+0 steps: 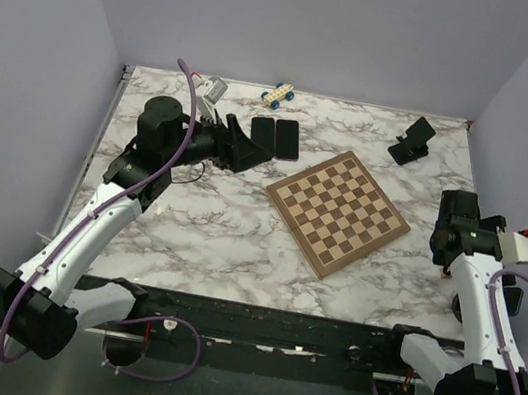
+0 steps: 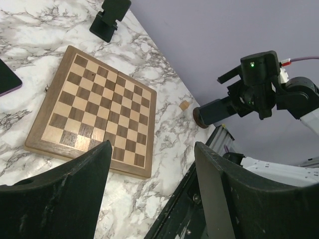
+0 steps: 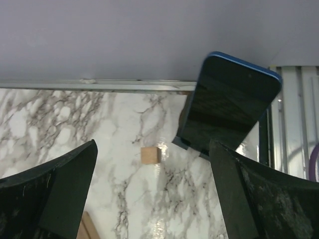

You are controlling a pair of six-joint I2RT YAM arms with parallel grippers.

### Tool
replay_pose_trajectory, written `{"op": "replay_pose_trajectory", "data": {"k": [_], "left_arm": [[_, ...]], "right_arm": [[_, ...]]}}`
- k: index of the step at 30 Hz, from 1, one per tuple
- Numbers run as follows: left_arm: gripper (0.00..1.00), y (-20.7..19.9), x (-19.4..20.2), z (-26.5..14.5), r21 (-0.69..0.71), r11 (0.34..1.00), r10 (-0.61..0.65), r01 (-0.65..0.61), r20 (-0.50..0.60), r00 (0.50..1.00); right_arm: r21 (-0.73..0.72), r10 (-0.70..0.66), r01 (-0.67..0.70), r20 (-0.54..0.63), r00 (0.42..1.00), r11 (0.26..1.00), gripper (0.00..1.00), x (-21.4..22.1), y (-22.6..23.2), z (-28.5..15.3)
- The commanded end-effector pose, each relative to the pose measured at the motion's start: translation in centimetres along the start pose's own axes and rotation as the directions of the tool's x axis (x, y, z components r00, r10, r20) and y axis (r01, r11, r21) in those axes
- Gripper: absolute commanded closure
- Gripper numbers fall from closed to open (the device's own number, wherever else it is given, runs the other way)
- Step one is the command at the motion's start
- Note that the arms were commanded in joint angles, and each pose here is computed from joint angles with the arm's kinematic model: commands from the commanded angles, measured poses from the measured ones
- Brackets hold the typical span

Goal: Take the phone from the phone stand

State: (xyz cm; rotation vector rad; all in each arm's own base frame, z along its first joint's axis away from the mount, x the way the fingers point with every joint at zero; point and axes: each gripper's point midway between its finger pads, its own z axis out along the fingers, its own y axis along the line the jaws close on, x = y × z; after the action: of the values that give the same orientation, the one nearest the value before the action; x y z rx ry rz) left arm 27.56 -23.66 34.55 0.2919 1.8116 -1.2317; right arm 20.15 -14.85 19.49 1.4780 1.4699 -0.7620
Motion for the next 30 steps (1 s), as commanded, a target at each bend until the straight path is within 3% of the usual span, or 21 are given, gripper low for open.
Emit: {"op": "replay_pose_trajectory", "data": {"k": [1, 13, 30], "left_arm": [[0.25, 0.1, 0.2, 0.2, -0.014, 1.0, 0.022, -0.022, -0.001, 1.0], [0.24, 0.4, 0.8, 0.7, -0.023, 0.999, 0.038, -0.038, -0.017, 0.999], [0.24, 0.4, 1.1, 0.9, -0.043, 0.996, 0.074, -0.075, -0.027, 0.997]], "right_arm": [[0.113, 0.106, -0.11, 0.037, 0.994, 0.988, 0.0, 0.4, -3.9, 0.7], [0.253, 0.164, -0.185, 0.102, 0.981, 0.95, 0.0, 0.2, -7.2, 2.8], [0.293, 0.205, -0.247, 0.167, 0.964, 0.924, 0.0, -0.3, -7.0, 5.1]]}}
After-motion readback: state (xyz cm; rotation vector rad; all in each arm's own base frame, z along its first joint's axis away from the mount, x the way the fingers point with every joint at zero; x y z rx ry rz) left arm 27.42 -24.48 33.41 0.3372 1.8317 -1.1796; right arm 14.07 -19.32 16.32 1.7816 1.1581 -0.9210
